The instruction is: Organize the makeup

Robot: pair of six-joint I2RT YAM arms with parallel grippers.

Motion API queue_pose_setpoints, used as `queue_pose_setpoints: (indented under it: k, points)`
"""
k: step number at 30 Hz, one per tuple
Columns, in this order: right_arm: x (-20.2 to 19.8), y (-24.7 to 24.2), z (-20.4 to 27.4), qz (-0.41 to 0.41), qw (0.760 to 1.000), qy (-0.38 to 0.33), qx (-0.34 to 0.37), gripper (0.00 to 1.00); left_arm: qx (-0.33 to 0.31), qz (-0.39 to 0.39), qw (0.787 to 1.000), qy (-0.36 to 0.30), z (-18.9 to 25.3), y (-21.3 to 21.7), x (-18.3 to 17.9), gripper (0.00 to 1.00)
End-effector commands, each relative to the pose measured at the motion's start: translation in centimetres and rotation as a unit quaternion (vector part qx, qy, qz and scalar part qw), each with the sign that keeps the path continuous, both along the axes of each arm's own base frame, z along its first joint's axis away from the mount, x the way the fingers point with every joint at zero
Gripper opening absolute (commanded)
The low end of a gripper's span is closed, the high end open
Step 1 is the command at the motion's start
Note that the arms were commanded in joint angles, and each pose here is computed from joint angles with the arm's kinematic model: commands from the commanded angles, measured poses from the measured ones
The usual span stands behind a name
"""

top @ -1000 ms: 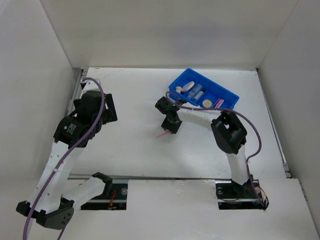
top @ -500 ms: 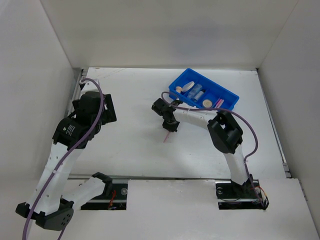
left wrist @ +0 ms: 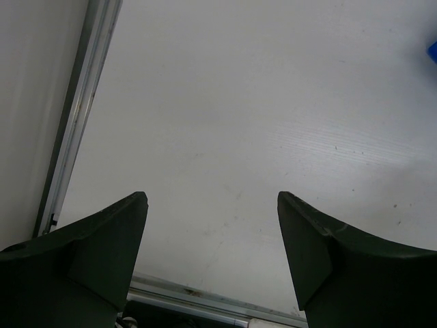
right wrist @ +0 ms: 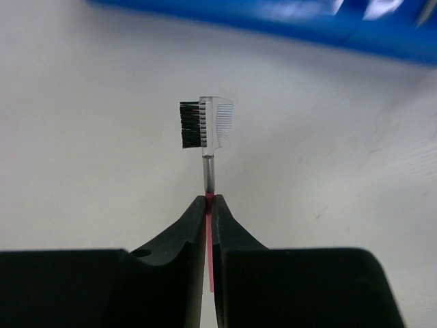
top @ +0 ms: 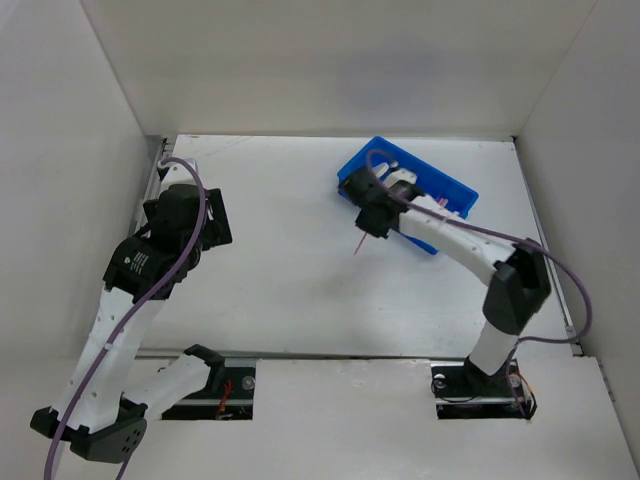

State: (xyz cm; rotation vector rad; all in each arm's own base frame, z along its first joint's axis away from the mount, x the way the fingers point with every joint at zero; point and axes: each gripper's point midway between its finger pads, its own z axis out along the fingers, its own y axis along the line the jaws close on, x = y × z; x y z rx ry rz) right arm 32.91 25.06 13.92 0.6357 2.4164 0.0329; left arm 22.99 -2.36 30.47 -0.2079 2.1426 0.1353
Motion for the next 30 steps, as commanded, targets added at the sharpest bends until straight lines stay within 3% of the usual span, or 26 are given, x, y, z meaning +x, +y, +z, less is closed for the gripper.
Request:
queue_pose_setpoints:
  k: [1,9,17,19,22,23,24,25,26,30]
  points:
    - [3.5,-7.1,3.5,-0.047,0.997,-0.053,-0.023,0.1,0.011,0.005,1.0,-0.007,0.3,0.5,0.1,0.74]
    - [8.9,-19.6,4.5,-0.136,0.985,-0.062,-0.081,0.1,0.008,0.0,1.0,-0.006,0.4,0.2,0.2,0.74]
    - [13.3,-24.0,1.7,-0.169,0.98,-0.039,-0.097,0.1,0.01,0.0,1.0,-0.002,0.6,0.1,0.4,0.74]
    - [13.5,-24.5,0.9,-0.169,0.98,-0.022,-0.101,0.16,0.009,0.0,1.0,-0.003,0.8,0.0,0.6,0.74]
    - [13.8,-25.0,0.9,-0.175,0.979,-0.018,-0.106,0.39,0.009,0.0,1.0,-0.003,1.0,0.1,0.5,0.74]
    - [14.0,-25.0,1.2,-0.179,0.978,-0.024,-0.102,0.52,0.011,0.0,1.0,0.001,0.8,0.0,0.7,0.74]
    - [13.9,-25.2,2.2,-0.183,0.977,-0.035,-0.103,0.72,0.011,0.0,1.0,0.001,0.8,0.0,0.7,0.74]
    - [13.8,-25.2,3.7,-0.184,0.977,-0.05,-0.097,0.82,0.011,0.0,1.0,0.001,0.8,0.0,0.7,0.74]
    - [13.4,-25.4,4.5,-0.187,0.976,-0.056,-0.099,0.9,0.006,0.003,1.0,-0.004,1.1,-0.1,0.7,0.74]
    - [11.8,-26.2,10.1,-0.193,0.97,-0.111,-0.099,1.0,0.008,0.003,1.0,0.001,1.0,-0.2,1.1,0.74]
